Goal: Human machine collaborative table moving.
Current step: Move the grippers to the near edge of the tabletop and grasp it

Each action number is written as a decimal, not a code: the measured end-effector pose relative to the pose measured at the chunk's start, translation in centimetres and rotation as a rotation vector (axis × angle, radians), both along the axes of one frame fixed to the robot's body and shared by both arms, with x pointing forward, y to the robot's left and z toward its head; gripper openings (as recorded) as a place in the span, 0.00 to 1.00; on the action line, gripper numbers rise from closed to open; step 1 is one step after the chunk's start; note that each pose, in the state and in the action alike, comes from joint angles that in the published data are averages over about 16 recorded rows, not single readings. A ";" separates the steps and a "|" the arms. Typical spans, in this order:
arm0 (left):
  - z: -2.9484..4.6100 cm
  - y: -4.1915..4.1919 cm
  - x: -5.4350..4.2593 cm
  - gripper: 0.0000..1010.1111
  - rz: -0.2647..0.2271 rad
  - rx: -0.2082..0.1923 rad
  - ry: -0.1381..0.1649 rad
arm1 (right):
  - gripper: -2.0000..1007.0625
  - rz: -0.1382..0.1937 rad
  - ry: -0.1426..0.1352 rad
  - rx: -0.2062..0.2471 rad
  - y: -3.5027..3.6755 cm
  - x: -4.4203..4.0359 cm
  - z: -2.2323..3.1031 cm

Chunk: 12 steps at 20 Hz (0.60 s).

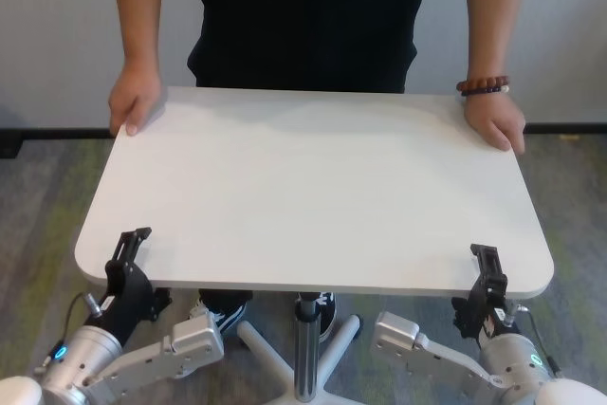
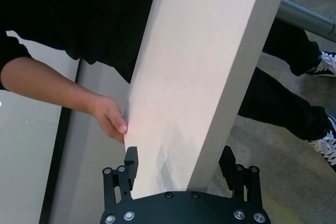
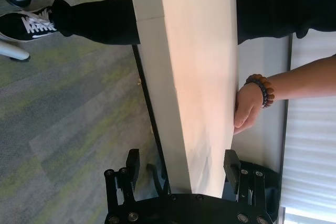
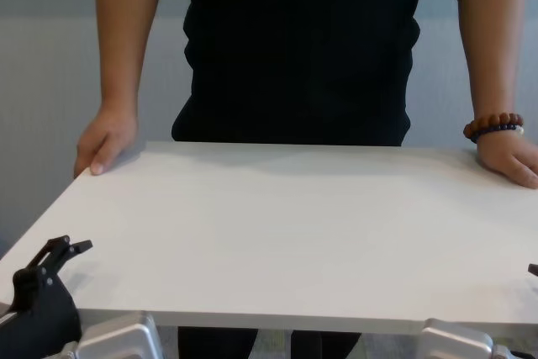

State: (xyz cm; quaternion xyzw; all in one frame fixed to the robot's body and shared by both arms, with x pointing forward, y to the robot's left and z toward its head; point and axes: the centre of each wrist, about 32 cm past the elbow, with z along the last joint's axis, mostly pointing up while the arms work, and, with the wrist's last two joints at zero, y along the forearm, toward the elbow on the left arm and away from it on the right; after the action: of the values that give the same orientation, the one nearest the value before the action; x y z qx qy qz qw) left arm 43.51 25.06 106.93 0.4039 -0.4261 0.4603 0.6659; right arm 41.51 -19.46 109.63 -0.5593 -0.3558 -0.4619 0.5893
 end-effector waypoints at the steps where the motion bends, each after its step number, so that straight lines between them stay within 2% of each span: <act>1: 0.00 0.00 0.00 0.99 0.000 0.000 0.000 | 0.99 0.001 0.000 0.004 -0.03 0.06 0.00; 12: 0.00 0.00 0.00 0.99 0.000 0.000 0.000 | 0.99 0.009 0.005 0.058 -0.29 0.42 -0.11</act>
State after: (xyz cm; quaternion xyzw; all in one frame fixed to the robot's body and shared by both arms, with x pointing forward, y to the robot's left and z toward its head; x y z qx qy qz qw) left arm 43.51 25.06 106.93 0.4039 -0.4260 0.4603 0.6659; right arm 41.93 -19.74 109.53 -0.5414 -0.3433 -0.4681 0.6082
